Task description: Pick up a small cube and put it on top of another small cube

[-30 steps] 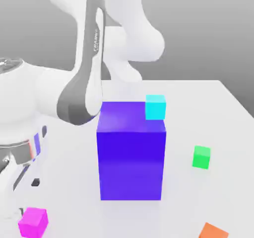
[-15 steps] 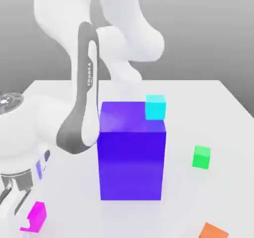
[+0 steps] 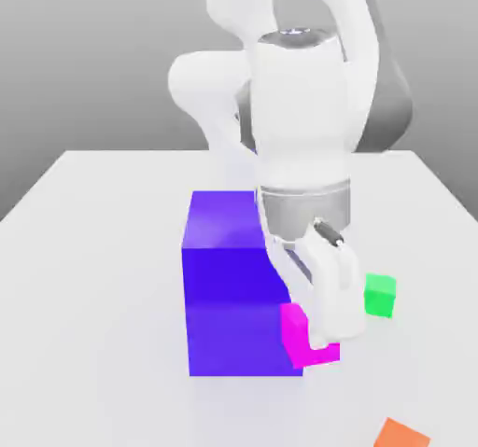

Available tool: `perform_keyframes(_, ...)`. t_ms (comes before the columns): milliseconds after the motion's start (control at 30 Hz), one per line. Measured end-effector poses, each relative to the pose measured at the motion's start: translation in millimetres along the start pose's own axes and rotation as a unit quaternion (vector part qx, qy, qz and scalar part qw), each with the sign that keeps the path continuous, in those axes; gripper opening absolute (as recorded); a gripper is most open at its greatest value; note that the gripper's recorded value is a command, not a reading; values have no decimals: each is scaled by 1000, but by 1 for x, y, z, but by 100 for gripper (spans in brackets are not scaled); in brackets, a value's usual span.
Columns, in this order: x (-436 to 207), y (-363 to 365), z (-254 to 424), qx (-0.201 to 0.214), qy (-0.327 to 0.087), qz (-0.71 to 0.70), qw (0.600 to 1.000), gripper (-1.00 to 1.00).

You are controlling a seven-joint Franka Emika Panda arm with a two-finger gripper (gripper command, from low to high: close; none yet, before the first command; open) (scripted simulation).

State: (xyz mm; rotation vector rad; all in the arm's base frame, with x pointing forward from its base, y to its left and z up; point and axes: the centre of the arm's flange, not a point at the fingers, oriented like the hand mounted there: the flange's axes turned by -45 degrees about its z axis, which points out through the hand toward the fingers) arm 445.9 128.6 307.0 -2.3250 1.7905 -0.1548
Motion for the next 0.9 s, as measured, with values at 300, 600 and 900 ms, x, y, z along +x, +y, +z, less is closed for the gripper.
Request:
perform_keyframes(300,-132,109,8,-49,1,-39,998,-100)
perform_keyframes(600,-163,197,39,-109,18,-38,993,-100)
perform_keyframes(900,-155,205,83,-110,20,-26,993,100)
